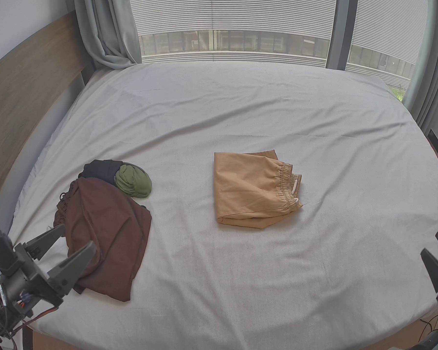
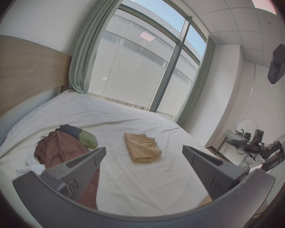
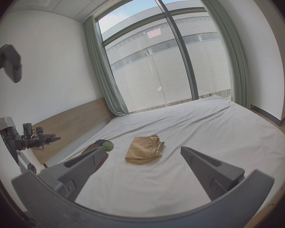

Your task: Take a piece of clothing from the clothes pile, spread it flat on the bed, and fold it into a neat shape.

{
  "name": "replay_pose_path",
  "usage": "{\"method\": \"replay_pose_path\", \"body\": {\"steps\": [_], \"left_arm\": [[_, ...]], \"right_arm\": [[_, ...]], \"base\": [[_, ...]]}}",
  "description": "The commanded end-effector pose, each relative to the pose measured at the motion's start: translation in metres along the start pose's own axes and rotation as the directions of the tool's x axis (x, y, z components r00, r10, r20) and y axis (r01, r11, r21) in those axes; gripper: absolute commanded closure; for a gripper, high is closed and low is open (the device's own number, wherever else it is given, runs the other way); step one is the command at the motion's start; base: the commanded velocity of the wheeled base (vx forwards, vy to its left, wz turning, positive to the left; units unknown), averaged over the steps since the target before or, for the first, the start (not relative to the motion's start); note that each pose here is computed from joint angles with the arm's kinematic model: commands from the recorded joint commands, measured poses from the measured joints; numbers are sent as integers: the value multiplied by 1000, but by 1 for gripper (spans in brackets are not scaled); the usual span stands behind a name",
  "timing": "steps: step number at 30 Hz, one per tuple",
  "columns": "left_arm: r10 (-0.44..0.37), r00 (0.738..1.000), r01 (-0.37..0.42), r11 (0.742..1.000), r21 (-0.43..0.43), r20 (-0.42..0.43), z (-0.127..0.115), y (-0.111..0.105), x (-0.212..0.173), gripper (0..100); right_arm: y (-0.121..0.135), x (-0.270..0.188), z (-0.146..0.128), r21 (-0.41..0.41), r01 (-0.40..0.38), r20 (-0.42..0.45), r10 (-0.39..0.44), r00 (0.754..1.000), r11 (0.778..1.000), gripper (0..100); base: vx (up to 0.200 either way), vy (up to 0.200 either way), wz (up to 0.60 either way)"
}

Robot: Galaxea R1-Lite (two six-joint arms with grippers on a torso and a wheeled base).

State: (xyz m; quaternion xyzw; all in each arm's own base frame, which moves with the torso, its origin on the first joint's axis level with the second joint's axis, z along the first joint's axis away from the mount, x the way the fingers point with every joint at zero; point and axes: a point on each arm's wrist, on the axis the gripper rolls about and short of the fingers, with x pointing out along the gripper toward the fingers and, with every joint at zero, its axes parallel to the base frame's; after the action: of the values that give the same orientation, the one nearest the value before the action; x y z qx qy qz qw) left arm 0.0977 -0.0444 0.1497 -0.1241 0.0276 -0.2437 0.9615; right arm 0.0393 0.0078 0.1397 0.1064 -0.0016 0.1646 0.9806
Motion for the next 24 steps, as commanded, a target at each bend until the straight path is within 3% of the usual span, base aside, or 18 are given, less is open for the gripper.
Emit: {"method": "replay_pose_path", "body": {"steps": [1,6,9,12,20,24], "left_arm": [[63,990,-63,998,-7,124,-6,0,-68,0],[99,989,-100,995,-3,106,-27,-1,-97,0],[128,982,-130,992,5,138,-35,-2,-107,0],[166,975,-170,985,10,145,-42,-3,-113,0],[232,964,-242,968,66,133,-57,-3,-121,0],[272,958,-279,958,68,96,-63,-2,-121,0]], "right_arm": [[9,-56,-33,-52,-79,121,84,989,996,0],[7,-57,-40,-55,-46,89,51,995,997,0],[3,-56,-45,-86,117,60,-112,992,989,0],[-3,-57,-55,-89,268,-8,-270,963,959,0],[-3,-57,-53,-90,299,9,-300,954,950,0],[-2,-60,-55,-113,404,54,-400,915,908,0]], "base": [[0,0,0],[0,0,0],[0,0,0],[0,0,0],[0,0,0],[0,0,0]]}}
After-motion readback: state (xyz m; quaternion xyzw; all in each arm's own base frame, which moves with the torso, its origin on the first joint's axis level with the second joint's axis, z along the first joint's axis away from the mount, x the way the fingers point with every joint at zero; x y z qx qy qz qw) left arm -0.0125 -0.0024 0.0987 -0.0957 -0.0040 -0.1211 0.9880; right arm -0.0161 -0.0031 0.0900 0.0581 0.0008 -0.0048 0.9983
